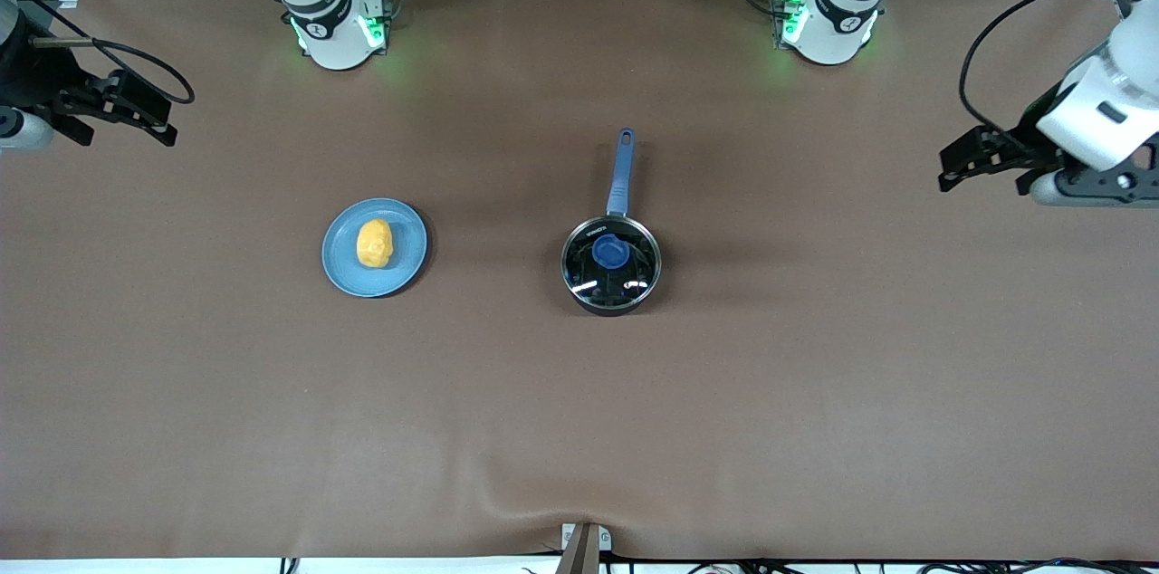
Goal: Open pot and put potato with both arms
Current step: 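Reach the left gripper over the pot lid's blue knob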
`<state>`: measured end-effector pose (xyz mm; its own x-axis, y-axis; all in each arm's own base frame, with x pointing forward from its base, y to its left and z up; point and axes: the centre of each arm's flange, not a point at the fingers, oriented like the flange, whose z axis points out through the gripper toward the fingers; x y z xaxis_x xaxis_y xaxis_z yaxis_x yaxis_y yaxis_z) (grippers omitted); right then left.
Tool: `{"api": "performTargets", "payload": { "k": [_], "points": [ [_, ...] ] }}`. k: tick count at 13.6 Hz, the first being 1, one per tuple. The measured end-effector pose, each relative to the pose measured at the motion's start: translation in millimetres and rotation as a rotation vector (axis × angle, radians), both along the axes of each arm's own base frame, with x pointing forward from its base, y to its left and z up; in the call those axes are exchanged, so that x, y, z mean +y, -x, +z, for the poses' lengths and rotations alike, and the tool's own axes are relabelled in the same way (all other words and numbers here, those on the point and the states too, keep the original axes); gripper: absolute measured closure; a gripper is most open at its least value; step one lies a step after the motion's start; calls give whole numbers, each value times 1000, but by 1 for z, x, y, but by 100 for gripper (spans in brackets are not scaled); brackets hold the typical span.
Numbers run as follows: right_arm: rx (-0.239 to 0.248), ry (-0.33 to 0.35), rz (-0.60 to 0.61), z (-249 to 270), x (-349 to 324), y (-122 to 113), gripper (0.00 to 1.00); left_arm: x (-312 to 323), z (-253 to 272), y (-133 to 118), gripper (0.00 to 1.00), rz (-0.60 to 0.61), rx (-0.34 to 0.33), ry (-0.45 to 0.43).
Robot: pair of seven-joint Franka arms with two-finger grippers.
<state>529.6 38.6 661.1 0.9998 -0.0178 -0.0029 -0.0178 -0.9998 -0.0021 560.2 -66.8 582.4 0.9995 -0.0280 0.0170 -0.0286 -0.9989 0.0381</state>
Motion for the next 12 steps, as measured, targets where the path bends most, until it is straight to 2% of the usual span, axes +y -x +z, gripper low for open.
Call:
{"api": "performTargets", "payload": {
  "k": [3, 5, 8, 12],
  "points": [
    [0, 0, 0, 0, 0, 0, 0, -36, -22, -7, 0, 22, 26, 0],
    [0, 0, 0, 0, 0, 0, 0, -77, -39, -14, 0, 78, 11, 12],
    [1, 0, 0, 0, 0, 0, 0, -164, -82, -15, 0, 158, 4, 36],
    [2, 0, 1, 0, 0, 0, 0, -287, -151, -3, 0, 237, 16, -29]
  ]
}}
